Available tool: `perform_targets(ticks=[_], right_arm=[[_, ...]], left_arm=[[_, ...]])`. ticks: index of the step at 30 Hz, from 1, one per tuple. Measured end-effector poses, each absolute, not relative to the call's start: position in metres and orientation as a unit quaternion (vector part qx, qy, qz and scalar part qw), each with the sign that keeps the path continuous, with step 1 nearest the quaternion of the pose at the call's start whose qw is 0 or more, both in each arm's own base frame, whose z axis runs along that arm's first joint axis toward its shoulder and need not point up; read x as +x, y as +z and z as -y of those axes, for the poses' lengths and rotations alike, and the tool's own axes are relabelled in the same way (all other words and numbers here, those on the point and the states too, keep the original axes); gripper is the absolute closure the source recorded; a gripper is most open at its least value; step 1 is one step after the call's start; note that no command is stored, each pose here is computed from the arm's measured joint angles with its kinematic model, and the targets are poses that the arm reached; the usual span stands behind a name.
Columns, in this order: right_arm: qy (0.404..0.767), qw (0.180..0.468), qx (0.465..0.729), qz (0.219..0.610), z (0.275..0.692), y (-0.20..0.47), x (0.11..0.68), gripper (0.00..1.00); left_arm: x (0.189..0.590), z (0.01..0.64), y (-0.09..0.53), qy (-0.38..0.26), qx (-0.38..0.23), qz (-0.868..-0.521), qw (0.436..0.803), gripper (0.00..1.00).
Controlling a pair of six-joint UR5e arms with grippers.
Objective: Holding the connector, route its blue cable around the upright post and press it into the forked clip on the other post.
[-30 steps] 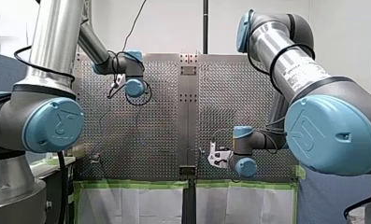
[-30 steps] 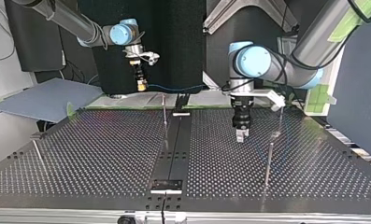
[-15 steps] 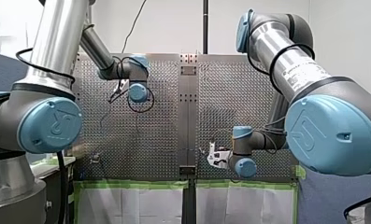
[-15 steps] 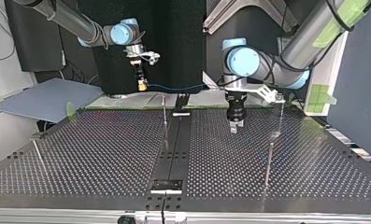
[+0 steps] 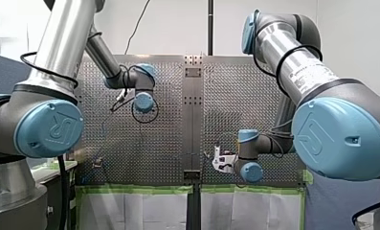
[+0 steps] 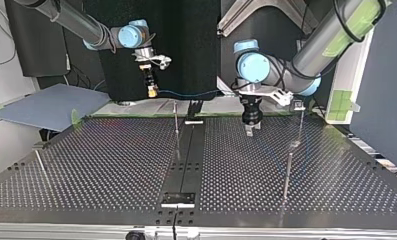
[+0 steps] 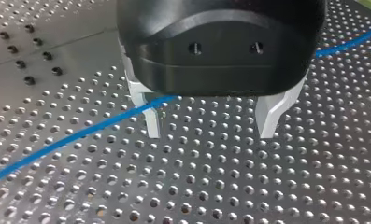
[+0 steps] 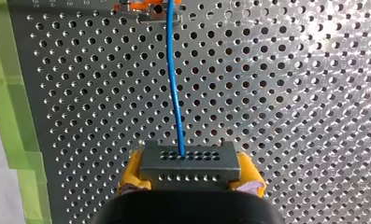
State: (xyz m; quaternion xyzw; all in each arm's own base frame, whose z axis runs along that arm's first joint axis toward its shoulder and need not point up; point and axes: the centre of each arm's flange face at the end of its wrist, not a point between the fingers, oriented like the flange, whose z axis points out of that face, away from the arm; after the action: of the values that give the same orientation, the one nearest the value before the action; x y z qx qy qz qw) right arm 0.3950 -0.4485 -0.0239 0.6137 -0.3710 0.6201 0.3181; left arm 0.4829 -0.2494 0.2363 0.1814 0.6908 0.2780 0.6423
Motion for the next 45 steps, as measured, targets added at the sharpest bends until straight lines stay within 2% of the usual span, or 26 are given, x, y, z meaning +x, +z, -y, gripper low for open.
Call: perform_targets(ticks=[8, 21, 33, 45], right_arm=[[0.62, 0.318, 0.613, 0.371, 0.449, -0.024, 0.395, 1.0], [0.621, 0.318, 0.613, 0.37, 0.448, -0.024, 0.396, 1.0], [0.621, 0.318, 0.614, 0.37, 0.448, -0.024, 0.396, 1.0], [0.621, 0.317, 0.615, 0.37, 0.447, -0.024, 0.397, 1.0]], left_arm=[[0.482, 0.249, 0.214, 0.301, 0.187, -0.704, 0.616, 0.0], [0.472, 0.253, 0.204, 0.314, 0.194, -0.711, 0.598, 0.0], [0.457, 0.252, 0.157, 0.341, 0.218, -0.734, 0.546, 0.0], [0.448, 0.251, 0.144, 0.334, 0.223, -0.735, 0.547, 0.0]])
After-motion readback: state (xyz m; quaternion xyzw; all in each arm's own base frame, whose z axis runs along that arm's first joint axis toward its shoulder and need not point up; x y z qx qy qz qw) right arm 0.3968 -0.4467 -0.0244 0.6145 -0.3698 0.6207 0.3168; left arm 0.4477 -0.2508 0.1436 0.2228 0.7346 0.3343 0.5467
